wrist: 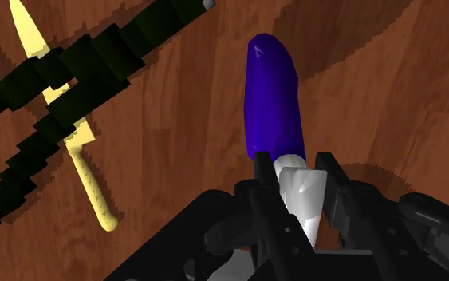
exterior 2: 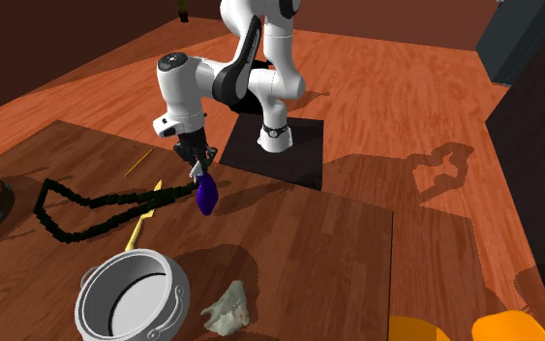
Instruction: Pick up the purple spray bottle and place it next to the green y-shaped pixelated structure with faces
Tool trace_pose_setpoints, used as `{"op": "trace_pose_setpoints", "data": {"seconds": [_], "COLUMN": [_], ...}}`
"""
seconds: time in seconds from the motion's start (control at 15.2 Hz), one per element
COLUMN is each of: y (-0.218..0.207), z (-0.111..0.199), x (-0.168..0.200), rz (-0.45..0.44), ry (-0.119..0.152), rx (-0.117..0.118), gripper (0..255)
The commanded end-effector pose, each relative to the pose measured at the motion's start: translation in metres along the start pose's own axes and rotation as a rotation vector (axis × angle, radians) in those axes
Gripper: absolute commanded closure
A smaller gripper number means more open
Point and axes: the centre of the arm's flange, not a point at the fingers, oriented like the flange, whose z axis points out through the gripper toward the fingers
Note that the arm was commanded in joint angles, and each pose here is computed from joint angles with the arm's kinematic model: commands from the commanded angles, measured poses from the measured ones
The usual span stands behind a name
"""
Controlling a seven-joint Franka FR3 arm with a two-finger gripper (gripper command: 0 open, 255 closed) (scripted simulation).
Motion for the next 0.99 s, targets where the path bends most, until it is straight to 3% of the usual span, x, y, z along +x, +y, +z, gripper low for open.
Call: {"op": "trace_pose_setpoints", "data": {"seconds": [0.0, 0.46, 0.53, 0.86, 0.92], "y": [0.001, 0.001, 0.001, 0.001, 0.001], "z": [0.01, 0.01, 0.01, 0.01, -0.003], "x": [0.0, 0.0, 0.0, 0.0, 0.0], "rz": [0.0, 0.0, 0.0, 0.0, 0.0], "ry": [0.001, 0.001, 0.001, 0.001, 0.001], "rx": [0.0, 0.0, 0.0, 0.0, 0.0], "gripper": [255, 255, 0, 0, 0]}}
